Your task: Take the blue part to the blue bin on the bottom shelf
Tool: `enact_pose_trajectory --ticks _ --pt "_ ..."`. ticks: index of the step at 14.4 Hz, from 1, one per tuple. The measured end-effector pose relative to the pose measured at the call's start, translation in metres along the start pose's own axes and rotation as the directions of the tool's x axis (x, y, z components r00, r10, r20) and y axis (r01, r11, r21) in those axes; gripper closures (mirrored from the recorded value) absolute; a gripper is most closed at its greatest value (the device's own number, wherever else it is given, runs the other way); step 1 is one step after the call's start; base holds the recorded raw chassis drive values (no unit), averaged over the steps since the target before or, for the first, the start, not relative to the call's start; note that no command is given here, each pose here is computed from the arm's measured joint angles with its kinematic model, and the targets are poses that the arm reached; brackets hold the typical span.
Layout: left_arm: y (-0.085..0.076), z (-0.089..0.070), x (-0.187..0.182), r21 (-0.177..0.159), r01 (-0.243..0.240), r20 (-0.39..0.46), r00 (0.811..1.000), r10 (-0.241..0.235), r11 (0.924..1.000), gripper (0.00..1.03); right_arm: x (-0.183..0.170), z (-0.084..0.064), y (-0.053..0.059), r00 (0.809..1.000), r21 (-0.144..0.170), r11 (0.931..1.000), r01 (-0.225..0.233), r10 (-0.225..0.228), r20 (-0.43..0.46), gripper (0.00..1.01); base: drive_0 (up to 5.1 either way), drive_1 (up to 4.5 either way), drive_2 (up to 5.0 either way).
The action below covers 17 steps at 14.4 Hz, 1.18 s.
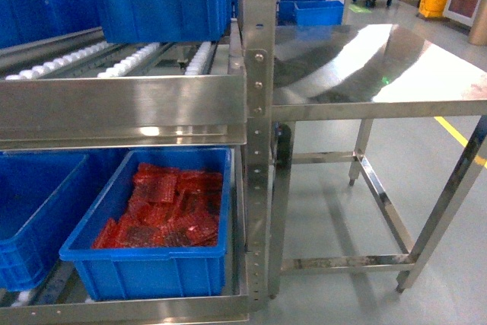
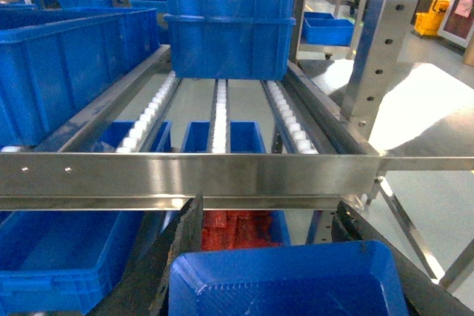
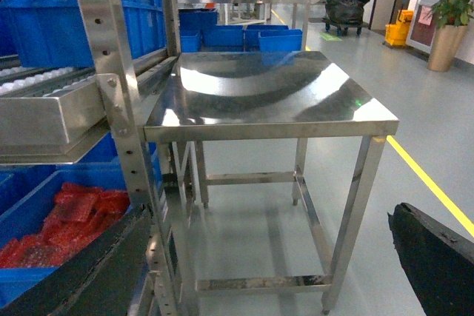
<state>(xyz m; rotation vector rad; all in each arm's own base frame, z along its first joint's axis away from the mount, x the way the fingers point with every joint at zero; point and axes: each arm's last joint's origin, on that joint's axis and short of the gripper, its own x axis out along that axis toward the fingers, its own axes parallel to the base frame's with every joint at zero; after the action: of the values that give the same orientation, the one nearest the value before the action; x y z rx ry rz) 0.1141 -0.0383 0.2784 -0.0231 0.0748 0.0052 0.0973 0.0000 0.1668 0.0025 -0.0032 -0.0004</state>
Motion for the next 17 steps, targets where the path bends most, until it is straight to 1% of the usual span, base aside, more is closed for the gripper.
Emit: enact_pose_trajectory --ticks 17 --pt "0.0001 0.0001 0.0000 -0.001 -0.001 0.001 1.000 0.001 1.0000 0.59 0.0000 -0.0002 0.0000 1.000 0.000 1.0000 0.000 0.000 -0.002 0.03 -5.0 2.42 2.4"
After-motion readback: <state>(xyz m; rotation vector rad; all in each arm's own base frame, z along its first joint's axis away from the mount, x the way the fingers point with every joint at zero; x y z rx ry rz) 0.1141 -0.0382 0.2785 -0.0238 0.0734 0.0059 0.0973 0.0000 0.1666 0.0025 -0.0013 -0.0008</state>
